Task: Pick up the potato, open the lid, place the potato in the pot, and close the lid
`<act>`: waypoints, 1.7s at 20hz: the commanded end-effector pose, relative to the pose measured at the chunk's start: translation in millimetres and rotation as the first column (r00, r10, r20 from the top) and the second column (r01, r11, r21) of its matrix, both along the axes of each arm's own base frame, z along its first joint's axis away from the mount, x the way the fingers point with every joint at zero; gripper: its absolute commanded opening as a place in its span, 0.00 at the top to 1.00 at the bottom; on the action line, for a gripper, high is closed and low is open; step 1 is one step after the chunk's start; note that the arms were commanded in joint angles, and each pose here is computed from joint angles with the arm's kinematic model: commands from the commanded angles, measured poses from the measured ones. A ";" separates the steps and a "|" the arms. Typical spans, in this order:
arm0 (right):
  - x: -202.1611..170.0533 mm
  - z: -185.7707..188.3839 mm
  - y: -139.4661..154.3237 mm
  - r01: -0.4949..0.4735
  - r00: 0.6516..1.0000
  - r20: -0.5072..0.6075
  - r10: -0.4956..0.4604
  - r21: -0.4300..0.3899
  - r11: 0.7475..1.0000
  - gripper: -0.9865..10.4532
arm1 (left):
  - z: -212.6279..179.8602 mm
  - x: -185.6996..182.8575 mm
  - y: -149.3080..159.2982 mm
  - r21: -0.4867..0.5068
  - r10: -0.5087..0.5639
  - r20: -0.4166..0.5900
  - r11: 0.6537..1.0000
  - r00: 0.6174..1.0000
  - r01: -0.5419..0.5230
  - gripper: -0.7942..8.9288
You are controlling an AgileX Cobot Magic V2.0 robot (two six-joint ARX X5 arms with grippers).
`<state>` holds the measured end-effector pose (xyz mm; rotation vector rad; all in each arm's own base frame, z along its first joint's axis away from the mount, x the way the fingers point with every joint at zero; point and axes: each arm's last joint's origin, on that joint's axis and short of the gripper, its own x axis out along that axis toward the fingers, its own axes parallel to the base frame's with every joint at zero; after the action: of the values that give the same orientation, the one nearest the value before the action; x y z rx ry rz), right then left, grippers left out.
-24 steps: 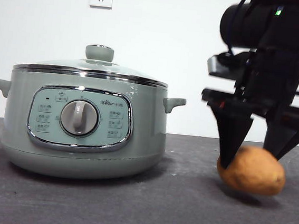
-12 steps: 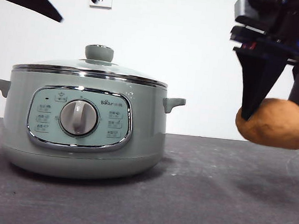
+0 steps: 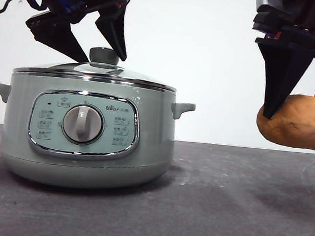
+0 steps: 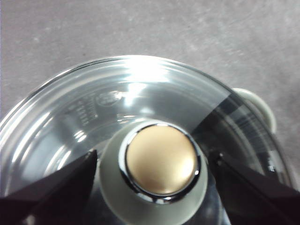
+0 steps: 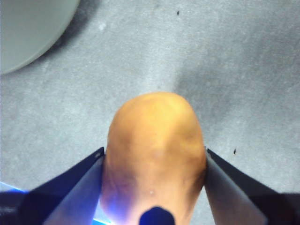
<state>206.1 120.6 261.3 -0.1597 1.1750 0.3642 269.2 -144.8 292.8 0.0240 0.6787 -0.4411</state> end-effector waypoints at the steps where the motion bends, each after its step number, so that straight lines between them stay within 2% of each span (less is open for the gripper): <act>1: 0.0 0.4 0.2 0.011 1.000 -0.001 -0.011 0.004 1.000 0.91 | 1.1 -1.3 -3.1 0.021 -0.008 0.025 1.000 1.000 0.008 0.73; 2: 0.0 0.4 0.2 0.011 1.000 -0.001 -0.011 0.004 1.000 0.91 | 1.0 -1.4 -3.1 0.035 -0.025 0.031 0.999 0.999 0.024 0.85; 3: 0.0 0.4 0.2 0.011 1.000 -0.001 -0.011 0.003 1.000 0.91 | 1.0 -1.5 -3.1 0.043 -0.031 0.034 0.999 0.999 0.029 0.93; 9: -0.1 0.4 0.1 0.012 1.000 -0.002 -0.012 0.003 1.000 0.91 | 3.3 -2.2 -4.4 0.046 -0.042 0.055 0.998 0.998 0.039 0.93; 15: 0.8 0.8 0.7 0.012 1.000 0.008 -0.012 0.010 1.000 0.91 | 36.6 -20.4 6.4 -0.011 -0.018 0.190 1.000 0.982 0.020 0.93; 21: 6.3 4.4 4.3 0.008 0.997 0.072 -0.011 0.050 0.999 0.91 | 89.1 -80.7 41.3 -0.044 0.006 0.358 0.999 0.934 0.010 0.93; 27: 18.3 36.0 14.0 -0.016 0.980 0.197 -0.009 0.124 0.992 0.91 | 114.5 -158.9 89.4 -0.056 0.124 0.450 0.992 0.884 -0.111 0.93; 30: 29.1 64.6 29.8 -0.085 0.964 0.263 0.039 0.167 0.982 0.91 | 117.0 -187.4 106.8 -0.070 0.164 0.479 0.986 0.863 -0.149 0.93; 34: 52.6 87.8 73.0 -0.193 0.940 0.315 0.131 0.174 0.966 0.91 | 118.4 -209.4 119.0 -0.099 0.176 0.508 0.984 0.843 -0.146 0.93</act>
<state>256.2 189.0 351.8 -0.1094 0.8135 0.5663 63.1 -27.5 403.5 0.0414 0.1951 -0.2709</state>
